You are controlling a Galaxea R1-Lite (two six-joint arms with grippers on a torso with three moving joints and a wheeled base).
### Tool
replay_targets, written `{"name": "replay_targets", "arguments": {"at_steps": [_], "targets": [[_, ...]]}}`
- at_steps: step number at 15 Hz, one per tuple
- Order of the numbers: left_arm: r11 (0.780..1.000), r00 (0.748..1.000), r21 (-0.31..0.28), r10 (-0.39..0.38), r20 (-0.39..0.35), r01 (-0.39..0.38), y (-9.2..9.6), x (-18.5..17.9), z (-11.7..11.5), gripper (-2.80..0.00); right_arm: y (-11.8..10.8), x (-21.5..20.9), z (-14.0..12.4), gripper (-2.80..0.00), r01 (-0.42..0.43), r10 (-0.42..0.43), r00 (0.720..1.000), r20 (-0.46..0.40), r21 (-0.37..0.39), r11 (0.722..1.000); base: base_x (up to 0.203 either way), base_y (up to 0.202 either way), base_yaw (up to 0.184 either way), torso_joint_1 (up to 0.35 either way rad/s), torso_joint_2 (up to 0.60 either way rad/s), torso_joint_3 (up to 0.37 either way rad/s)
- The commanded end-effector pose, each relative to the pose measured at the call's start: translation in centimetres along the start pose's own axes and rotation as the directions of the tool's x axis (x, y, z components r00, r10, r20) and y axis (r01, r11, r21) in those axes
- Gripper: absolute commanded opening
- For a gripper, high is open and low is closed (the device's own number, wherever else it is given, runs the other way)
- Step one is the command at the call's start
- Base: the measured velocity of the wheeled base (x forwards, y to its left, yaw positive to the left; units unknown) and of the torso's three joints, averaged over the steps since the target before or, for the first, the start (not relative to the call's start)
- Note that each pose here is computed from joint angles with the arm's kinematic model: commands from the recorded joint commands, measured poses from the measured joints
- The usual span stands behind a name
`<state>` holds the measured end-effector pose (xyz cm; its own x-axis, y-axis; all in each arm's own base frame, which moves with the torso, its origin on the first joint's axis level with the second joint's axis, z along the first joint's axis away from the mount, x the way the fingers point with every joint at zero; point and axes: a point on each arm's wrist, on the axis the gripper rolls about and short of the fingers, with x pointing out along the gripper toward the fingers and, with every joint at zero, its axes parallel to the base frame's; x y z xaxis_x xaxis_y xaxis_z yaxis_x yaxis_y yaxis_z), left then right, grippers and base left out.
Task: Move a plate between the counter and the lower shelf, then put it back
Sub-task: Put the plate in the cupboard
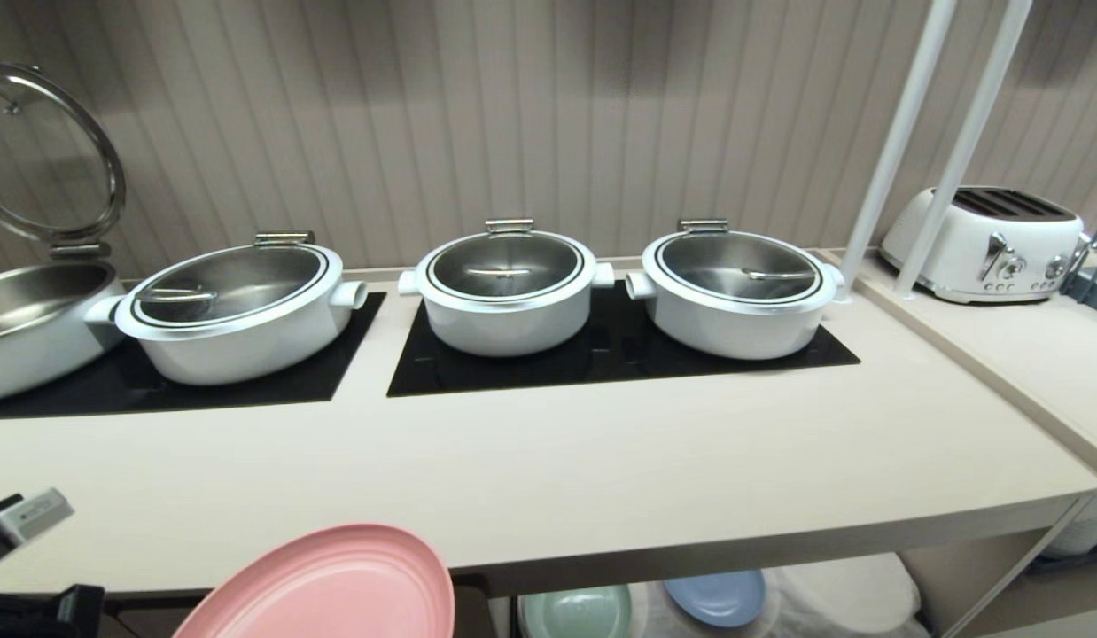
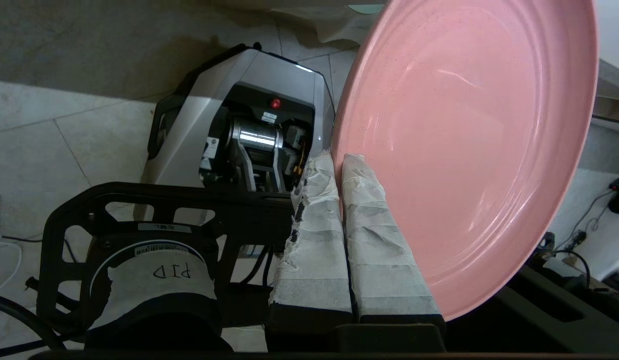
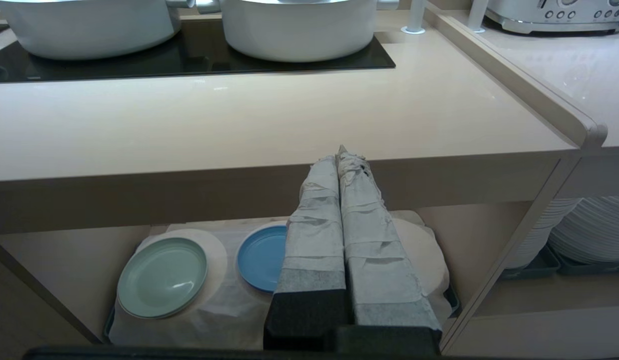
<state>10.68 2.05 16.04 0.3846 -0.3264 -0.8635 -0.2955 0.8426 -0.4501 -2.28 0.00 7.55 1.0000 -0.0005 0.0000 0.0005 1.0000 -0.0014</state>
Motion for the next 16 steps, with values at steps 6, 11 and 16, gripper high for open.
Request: {"name": "replay_targets", "arguments": {"at_steps": [6,11,16], "targets": [[0.999,0.999,-0.030,0.015,0.040,-0.013,0.5,-0.5,-0.3,-2.80,0.0,0.0,0.0,-2.80,0.000,0.000,1.000,0.000,0.000,1.000,0.000,0.000,0.000,0.000,0.00,0.000],[1.000,0.998,0.000,0.017,0.064,-0.017,0.7,-0.7,-0.2,-2.80,0.0,0.0,0.0,-2.80,0.000,0.000,1.000,0.000,0.000,1.000,0.000,0.000,0.000,0.000,0.00,0.000],[1.000,0.996,0.017,0.005,0.085,-0.007,0.6,-1.0,-1.2,-2.80,0.0,0.0,0.0,-2.80,0.001,-0.001,1.000,0.000,0.000,1.000,0.000,0.000,0.000,0.000,0.00,0.000]]}}
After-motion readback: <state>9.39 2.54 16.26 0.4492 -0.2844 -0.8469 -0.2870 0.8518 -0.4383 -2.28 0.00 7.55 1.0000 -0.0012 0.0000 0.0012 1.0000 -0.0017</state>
